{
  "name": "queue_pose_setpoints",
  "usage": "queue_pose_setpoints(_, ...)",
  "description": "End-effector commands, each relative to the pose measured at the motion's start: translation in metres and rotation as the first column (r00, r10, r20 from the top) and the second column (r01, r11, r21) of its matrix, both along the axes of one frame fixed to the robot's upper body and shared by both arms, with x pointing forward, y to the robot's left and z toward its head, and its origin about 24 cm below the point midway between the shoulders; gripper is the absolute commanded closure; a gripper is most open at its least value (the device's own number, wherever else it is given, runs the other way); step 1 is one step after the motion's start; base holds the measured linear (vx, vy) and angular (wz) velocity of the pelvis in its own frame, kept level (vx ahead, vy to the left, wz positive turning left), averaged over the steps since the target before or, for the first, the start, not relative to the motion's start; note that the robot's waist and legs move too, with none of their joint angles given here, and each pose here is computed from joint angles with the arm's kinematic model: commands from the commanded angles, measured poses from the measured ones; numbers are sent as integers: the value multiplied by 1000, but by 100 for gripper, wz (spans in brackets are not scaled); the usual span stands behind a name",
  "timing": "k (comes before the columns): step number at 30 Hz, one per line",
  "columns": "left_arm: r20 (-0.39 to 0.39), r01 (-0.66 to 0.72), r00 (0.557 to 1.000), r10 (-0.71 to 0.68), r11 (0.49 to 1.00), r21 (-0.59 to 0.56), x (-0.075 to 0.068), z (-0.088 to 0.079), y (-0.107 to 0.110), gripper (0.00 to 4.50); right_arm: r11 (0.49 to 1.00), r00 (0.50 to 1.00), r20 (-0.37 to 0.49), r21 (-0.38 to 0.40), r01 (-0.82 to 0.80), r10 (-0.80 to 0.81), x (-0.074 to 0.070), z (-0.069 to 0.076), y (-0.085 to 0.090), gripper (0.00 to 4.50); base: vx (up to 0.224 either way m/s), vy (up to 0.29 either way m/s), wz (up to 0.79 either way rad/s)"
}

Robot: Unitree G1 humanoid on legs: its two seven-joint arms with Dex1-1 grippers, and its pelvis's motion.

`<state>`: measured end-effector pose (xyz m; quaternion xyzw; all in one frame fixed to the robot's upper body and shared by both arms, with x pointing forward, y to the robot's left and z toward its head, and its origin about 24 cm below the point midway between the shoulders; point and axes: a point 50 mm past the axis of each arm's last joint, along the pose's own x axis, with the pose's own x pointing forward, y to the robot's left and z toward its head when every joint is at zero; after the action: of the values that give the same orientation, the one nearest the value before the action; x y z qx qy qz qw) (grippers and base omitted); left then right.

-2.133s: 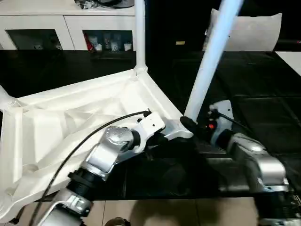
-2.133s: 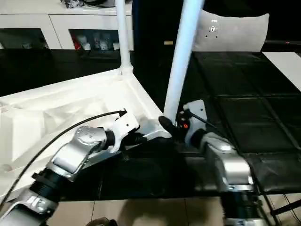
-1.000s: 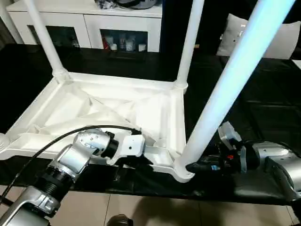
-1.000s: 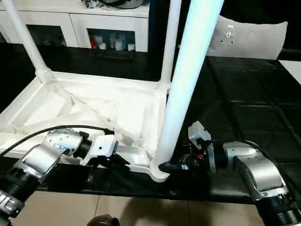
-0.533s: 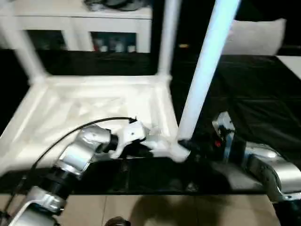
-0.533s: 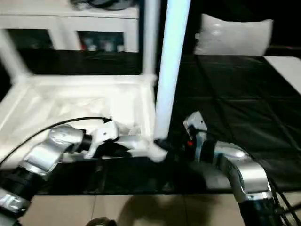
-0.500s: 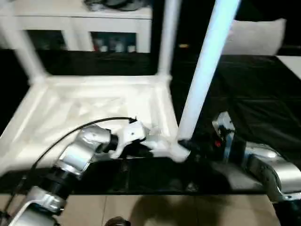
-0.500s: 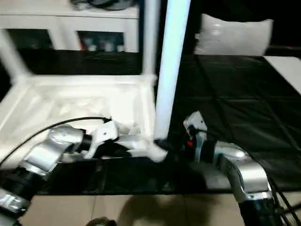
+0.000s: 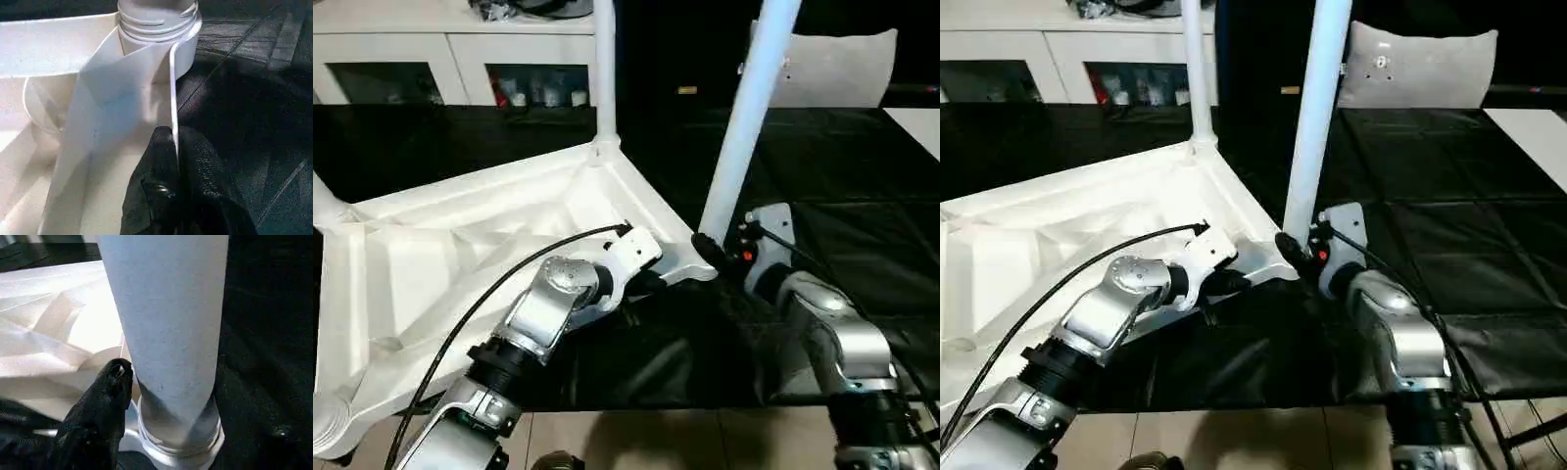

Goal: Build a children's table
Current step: Rotate leg to tighten

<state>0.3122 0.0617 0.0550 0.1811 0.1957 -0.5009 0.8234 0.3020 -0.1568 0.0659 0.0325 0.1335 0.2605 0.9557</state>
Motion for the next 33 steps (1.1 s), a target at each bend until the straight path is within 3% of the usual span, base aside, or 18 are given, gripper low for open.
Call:
queue_pose_setpoints(1, 43, 81, 996, -81, 997, -4, -4, 2, 2, 450, 995, 995, 6, 22, -96, 96, -5, -1, 2, 138, 0, 0, 0)
queue_pose_setpoints(8, 40, 221, 974, -223, 974, 51, -12, -4, 24, 450, 972, 970, 70, -49, -229, 233, -8, 12, -24, 59, 0, 0, 0)
queue_pose_setpoints(16, 42, 377, 924, -380, 924, 63, -19, 1, 39, 450, 868, 869, 50, -86, -488, 493, -24, 17, -32, 59, 0, 0, 0)
queue_pose_setpoints(19, 26, 446, 893, -448, 892, 73, -24, 1, 44, 450, 814, 815, 19, -58, -577, 579, -30, 17, -34, 86, 0, 0, 0)
queue_pose_setpoints(20, 8, 507, 861, -509, 858, 82, -28, 2, 48, 450, 762, 762, -5, -30, -647, 647, -35, 18, -34, 97, 0, 0, 0)
queue_pose_setpoints(22, 2, 524, 850, -527, 847, 88, -30, 2, 49, 450, 745, 745, -17, -13, -667, 667, -36, 18, -34, 112, 0, 0, 0)
queue_pose_setpoints(26, -31, 615, 787, -616, 780, 111, -38, 2, 51, 450, 663, 661, -62, 33, -748, 748, -43, 16, -31, 148, 0, 0, 0)
queue_pose_setpoints(33, -34, 645, 762, -647, 754, 122, -38, 2, 50, 450, 613, 608, -84, 58, -788, 789, -49, 13, -28, 209, 0, 0, 0)
